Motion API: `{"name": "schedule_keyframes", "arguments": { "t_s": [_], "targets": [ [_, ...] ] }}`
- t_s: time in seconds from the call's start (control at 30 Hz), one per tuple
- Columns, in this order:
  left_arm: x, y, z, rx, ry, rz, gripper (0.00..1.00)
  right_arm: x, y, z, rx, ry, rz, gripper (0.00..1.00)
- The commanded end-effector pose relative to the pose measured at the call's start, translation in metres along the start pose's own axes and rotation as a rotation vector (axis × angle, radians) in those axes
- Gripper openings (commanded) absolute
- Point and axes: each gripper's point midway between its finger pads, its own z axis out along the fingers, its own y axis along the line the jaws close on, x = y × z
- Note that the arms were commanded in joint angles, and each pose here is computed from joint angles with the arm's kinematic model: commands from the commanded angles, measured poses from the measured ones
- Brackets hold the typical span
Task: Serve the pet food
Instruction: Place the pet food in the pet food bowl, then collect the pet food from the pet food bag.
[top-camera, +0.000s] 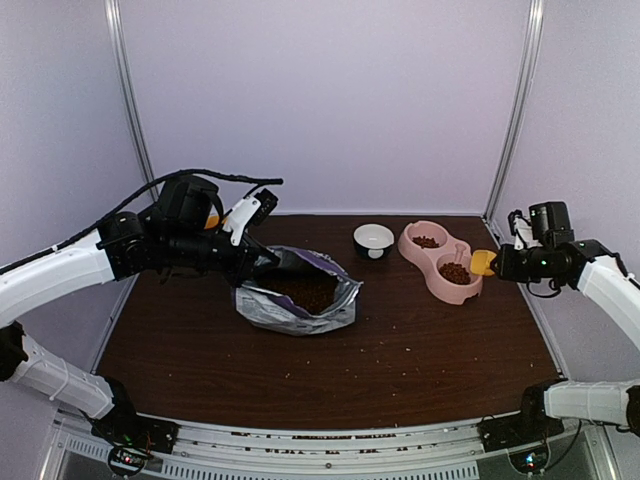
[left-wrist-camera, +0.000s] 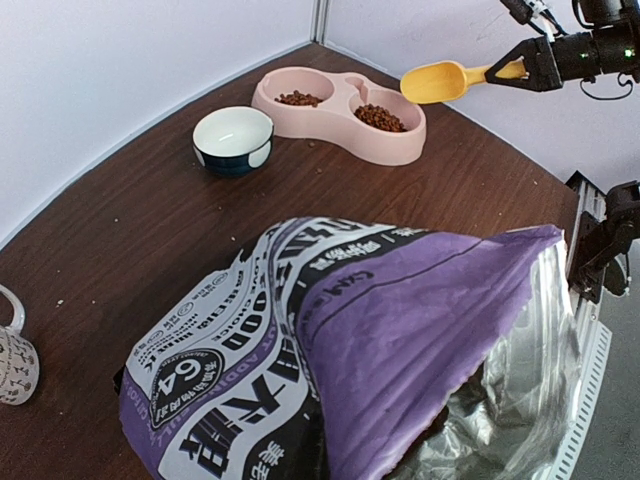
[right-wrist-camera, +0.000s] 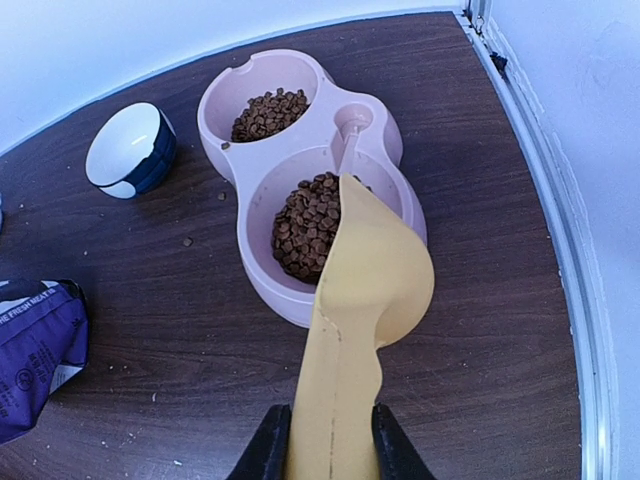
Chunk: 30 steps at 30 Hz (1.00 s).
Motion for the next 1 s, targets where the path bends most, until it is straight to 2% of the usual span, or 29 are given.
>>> {"name": "schedule_keyframes", "arguments": {
  "t_s": [0.0, 0.13, 0.33, 0.7, 0.97],
  "targets": [
    [-0.043, -0.006, -0.024, 0.017, -0.171, 0.039, 0.00, -0.014, -0.001, -0.004, 0.053, -0.041, -0.044, 0.00],
    [-0.043, -0.005, -0.025, 0.012, -0.175, 0.041, 0.00, -0.023, 0.024, -0.013, -0.097, -0.093, -0.033, 0.00],
    [-0.042, -0.005, -0.022, 0.013, -0.165, 0.042, 0.00, -0.021, 0.075, -0.042, -0.409, -0.105, 0.033, 0.00],
    [-0.036, 0.008, -0.013, -0.047, -0.128, 0.038, 0.00, 0.004, 0.189, -0.152, -0.944, -0.115, 0.069, 0.00],
    [-0.036, 0.019, -0.016, -0.094, -0.127, 0.038, 0.00, 0.031, 0.252, -0.209, -1.071, -0.045, -0.062, 0.00]
  ]
}}
